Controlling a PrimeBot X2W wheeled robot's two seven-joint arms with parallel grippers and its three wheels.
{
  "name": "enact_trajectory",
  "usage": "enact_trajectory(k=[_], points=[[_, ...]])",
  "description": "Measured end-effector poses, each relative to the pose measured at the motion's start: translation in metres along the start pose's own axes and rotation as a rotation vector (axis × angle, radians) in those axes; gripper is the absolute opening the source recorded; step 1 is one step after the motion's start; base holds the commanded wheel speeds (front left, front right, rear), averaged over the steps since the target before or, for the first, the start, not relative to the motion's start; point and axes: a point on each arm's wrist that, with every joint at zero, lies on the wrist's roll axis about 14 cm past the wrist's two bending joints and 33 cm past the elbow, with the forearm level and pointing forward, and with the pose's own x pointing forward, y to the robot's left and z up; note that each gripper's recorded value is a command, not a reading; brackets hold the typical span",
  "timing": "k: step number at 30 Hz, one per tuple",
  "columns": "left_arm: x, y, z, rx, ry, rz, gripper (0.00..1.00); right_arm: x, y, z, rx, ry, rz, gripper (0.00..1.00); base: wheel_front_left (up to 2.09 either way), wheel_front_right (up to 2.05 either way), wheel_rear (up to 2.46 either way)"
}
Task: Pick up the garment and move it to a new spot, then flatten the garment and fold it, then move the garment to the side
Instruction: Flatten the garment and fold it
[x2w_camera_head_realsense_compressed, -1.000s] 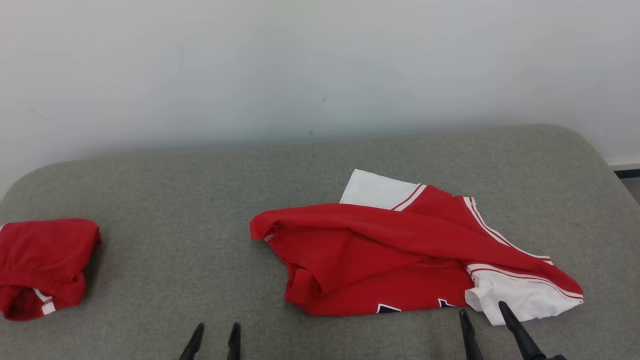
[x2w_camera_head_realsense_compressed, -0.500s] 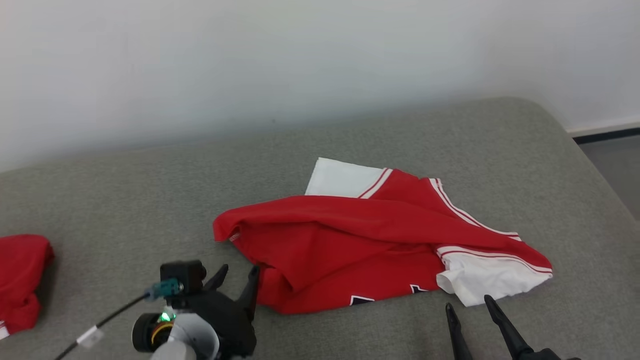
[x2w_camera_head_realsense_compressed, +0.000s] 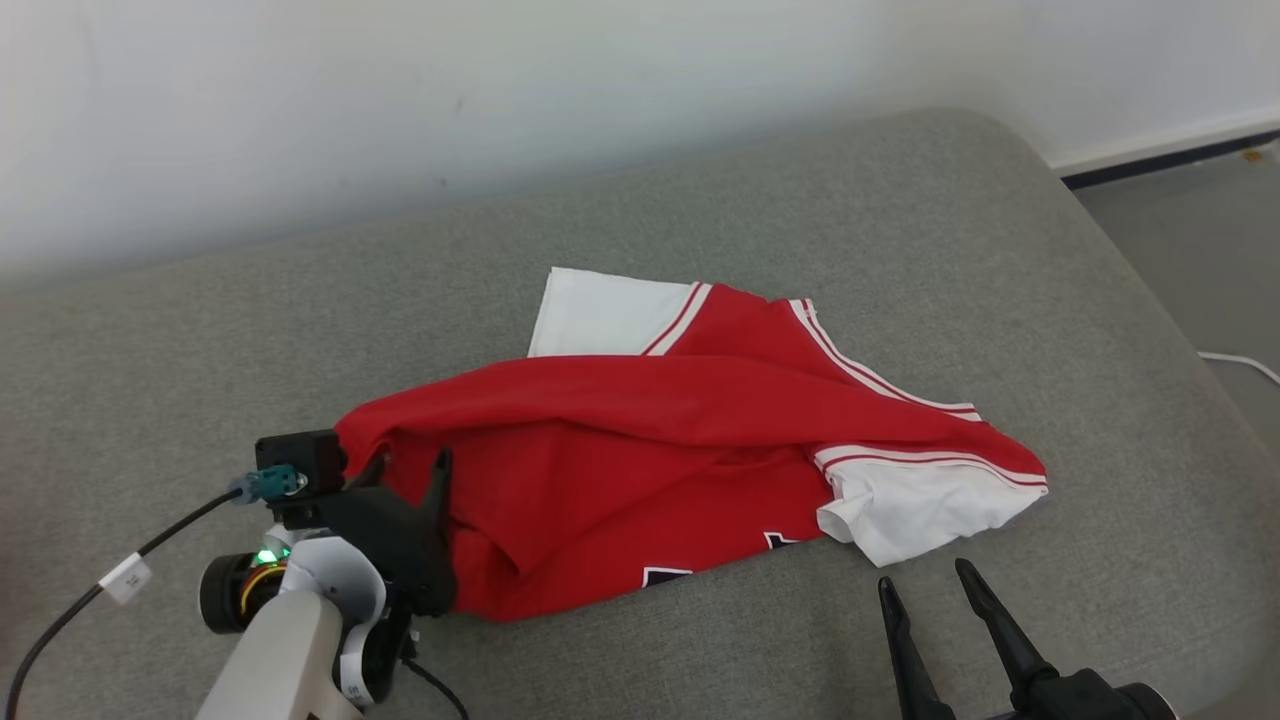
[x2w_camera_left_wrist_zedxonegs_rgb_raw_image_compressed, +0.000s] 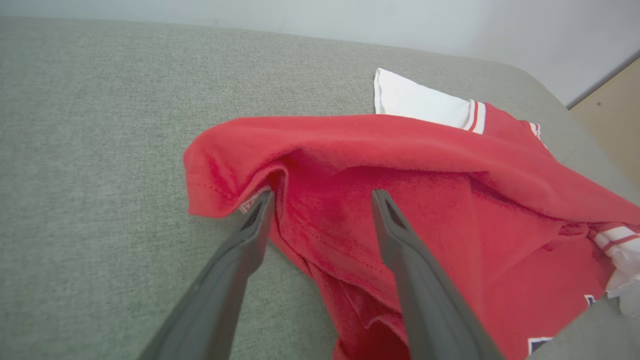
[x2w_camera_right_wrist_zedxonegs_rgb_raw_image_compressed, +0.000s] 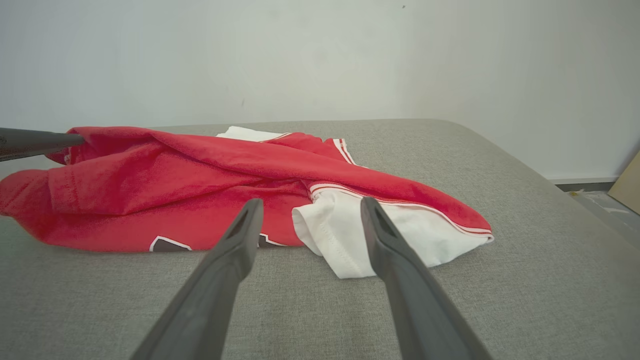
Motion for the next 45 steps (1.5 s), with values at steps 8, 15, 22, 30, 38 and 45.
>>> enact_trajectory(k=[8,15,22,30,38,45], points=[[0.016,0.008,-0.004,0.01,0.0,0.02,0.22,0.003,-0.007,-0.007,-0.003,0.028,-0.024,1.0,0.0,0.0,0.0],[0.018,0.013,0.031,0.001,-0.15,0.031,0.0,0.006,-0.006,-0.006,0.003,0.024,-0.021,1.0,0.0,0.0,0.0],[0.003,0.009,0.091,-0.037,-0.366,0.008,0.0,0.012,-0.001,-0.004,0.005,0.017,0.002,1.0,0.0,0.0,0.0],[-0.032,-0.015,0.16,-0.019,-0.576,-0.056,0.0,0.016,0.009,0.0,0.009,-0.002,0.037,1.0,0.0,0.0,0.0],[-0.057,-0.024,0.185,0.032,-0.63,-0.056,0.0,0.019,0.017,0.003,0.012,-0.015,0.064,1.0,0.0,0.0,0.0],[-0.056,-0.029,0.181,0.026,-0.625,-0.067,0.0,0.021,0.017,0.0,0.017,-0.004,0.062,1.0,0.0,0.0,0.0]])
